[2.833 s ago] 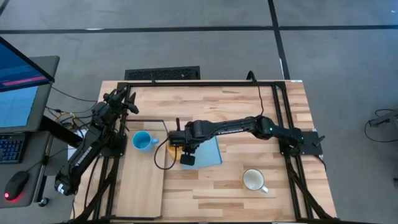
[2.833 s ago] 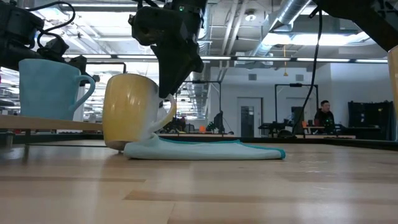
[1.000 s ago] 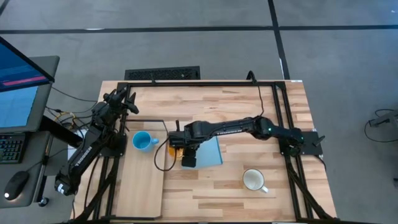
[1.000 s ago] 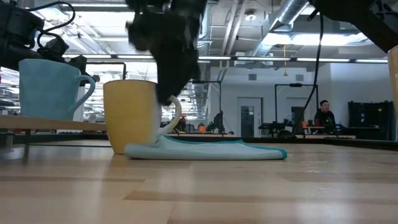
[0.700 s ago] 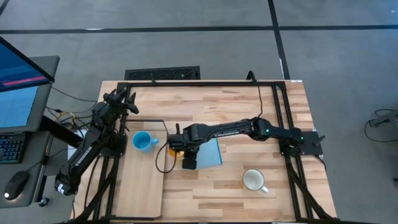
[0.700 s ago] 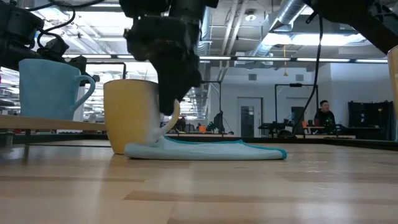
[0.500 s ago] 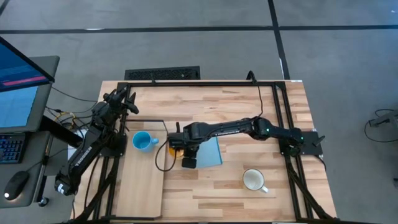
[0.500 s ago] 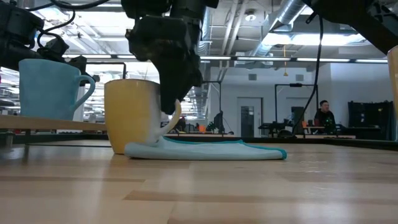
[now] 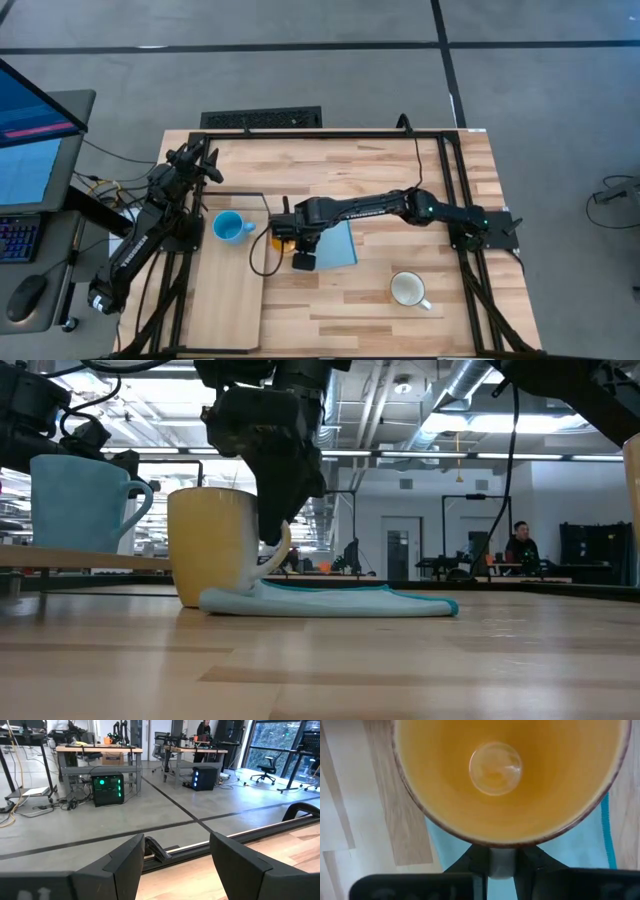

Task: Stack small to large cups/mugs on shelf
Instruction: Put the yellow mug on the shelf

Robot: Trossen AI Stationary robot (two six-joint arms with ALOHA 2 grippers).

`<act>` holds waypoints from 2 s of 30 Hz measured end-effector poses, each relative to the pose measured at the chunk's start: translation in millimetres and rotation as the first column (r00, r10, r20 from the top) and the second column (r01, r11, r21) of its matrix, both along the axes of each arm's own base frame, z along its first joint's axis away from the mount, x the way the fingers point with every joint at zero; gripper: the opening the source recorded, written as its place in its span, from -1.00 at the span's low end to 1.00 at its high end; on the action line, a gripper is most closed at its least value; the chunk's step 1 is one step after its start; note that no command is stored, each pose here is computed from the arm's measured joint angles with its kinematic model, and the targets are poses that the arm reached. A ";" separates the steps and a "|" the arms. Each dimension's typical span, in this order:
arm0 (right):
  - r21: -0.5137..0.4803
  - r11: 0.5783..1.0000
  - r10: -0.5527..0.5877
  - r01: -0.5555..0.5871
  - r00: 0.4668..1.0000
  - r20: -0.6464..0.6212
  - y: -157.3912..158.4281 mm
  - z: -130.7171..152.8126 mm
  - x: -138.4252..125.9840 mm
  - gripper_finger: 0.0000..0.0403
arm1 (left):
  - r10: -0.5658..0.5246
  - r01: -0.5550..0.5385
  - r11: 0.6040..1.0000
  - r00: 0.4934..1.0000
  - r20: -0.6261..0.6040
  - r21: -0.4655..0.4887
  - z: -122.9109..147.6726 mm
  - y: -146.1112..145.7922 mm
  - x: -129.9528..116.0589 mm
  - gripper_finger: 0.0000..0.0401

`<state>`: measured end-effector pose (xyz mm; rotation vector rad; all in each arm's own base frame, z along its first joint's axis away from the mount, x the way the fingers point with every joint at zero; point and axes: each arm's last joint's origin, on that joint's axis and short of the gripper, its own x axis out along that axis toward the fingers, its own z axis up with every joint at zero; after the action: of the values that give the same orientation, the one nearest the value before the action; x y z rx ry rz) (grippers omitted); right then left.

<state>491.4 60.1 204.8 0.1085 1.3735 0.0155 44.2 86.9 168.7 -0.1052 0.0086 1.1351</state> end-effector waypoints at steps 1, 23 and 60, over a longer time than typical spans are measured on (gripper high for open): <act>-0.001 1.000 -0.004 0.004 1.000 0.002 0.8 1.1 0.0 -0.67 | 0.000 0.000 1.000 1.000 0.000 0.000 0.0 0.0 0.0 0.08; -0.026 0.999 -0.021 0.027 0.979 0.203 23.1 48.9 -4.5 -0.67 | -0.035 0.035 0.999 0.999 0.008 -0.010 -0.5 -0.5 0.9 0.08; 0.054 0.998 0.003 -0.031 0.892 0.452 10.3 69.4 14.6 -0.66 | -0.033 0.032 0.995 0.999 -0.006 -0.090 -6.9 3.7 3.2 0.08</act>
<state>506.0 70.4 274.2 0.1337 0.9061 0.0914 47.4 90.7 161.9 -0.1805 0.0685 1.1026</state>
